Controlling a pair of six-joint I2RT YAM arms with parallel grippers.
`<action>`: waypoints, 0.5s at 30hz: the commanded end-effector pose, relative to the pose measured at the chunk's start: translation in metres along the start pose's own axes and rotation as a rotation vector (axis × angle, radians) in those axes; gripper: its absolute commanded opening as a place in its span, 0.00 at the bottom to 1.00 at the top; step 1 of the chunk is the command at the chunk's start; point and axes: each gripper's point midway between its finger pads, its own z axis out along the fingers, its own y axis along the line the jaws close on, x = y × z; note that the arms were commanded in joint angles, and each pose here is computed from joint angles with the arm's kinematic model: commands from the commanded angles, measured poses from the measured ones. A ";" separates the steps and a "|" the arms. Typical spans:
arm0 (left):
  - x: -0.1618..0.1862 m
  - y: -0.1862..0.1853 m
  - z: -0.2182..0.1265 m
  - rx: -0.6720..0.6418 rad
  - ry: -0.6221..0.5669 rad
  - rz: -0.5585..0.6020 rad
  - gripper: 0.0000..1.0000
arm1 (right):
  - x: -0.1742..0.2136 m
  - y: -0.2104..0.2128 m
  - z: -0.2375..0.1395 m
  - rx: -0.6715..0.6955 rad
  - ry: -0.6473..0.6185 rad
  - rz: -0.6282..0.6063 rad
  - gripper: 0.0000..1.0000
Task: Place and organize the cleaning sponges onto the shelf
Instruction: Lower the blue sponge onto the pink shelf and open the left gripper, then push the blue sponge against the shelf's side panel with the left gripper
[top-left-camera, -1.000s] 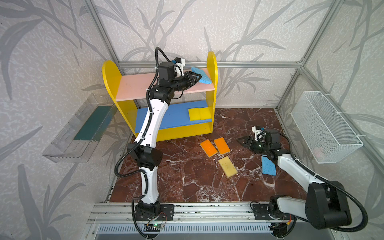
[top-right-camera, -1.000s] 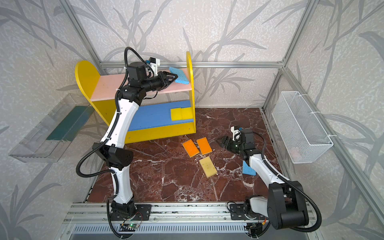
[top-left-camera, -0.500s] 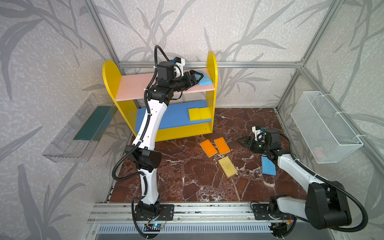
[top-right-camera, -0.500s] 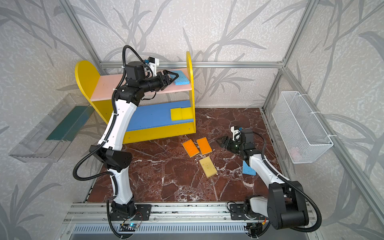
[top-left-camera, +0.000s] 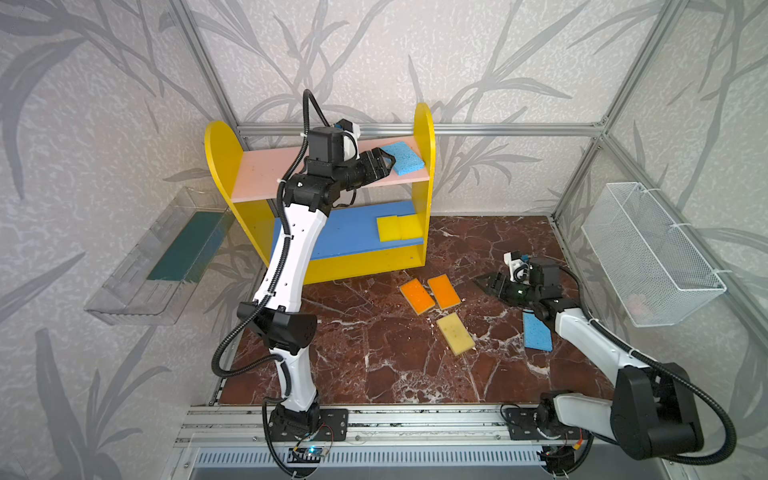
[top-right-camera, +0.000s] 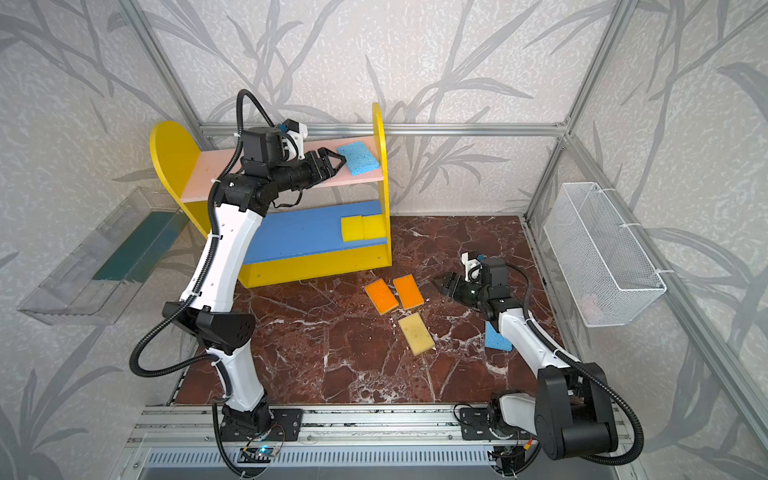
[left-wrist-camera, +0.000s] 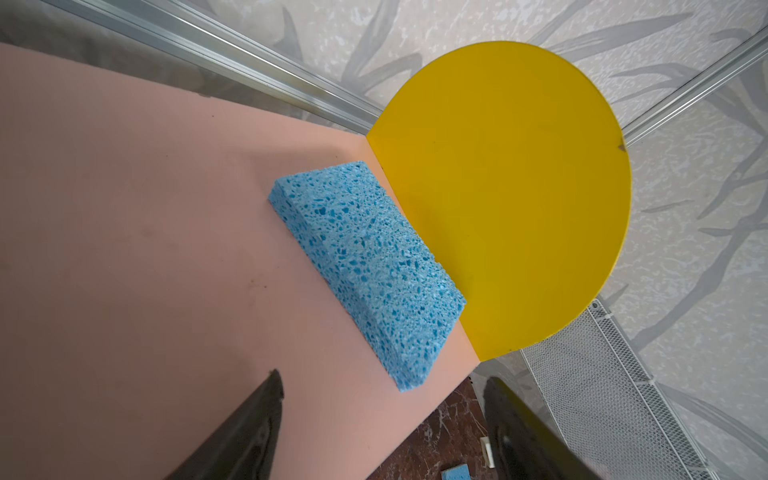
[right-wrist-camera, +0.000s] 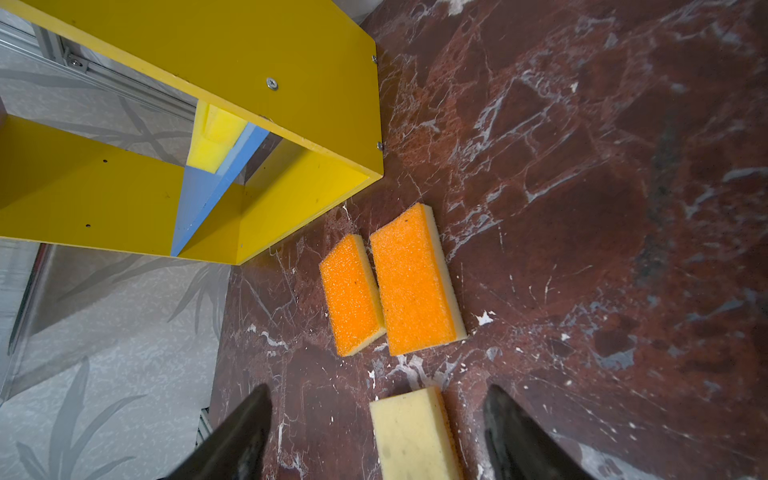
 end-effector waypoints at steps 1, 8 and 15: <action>0.004 0.013 0.008 -0.082 0.013 0.054 0.78 | 0.000 0.008 -0.005 -0.019 -0.009 -0.036 0.78; 0.013 0.022 0.028 -0.175 0.024 0.145 0.78 | 0.002 0.006 -0.004 -0.013 -0.007 -0.035 0.79; 0.022 0.021 0.049 -0.196 0.022 0.186 0.78 | 0.004 0.005 -0.002 -0.010 -0.003 -0.036 0.78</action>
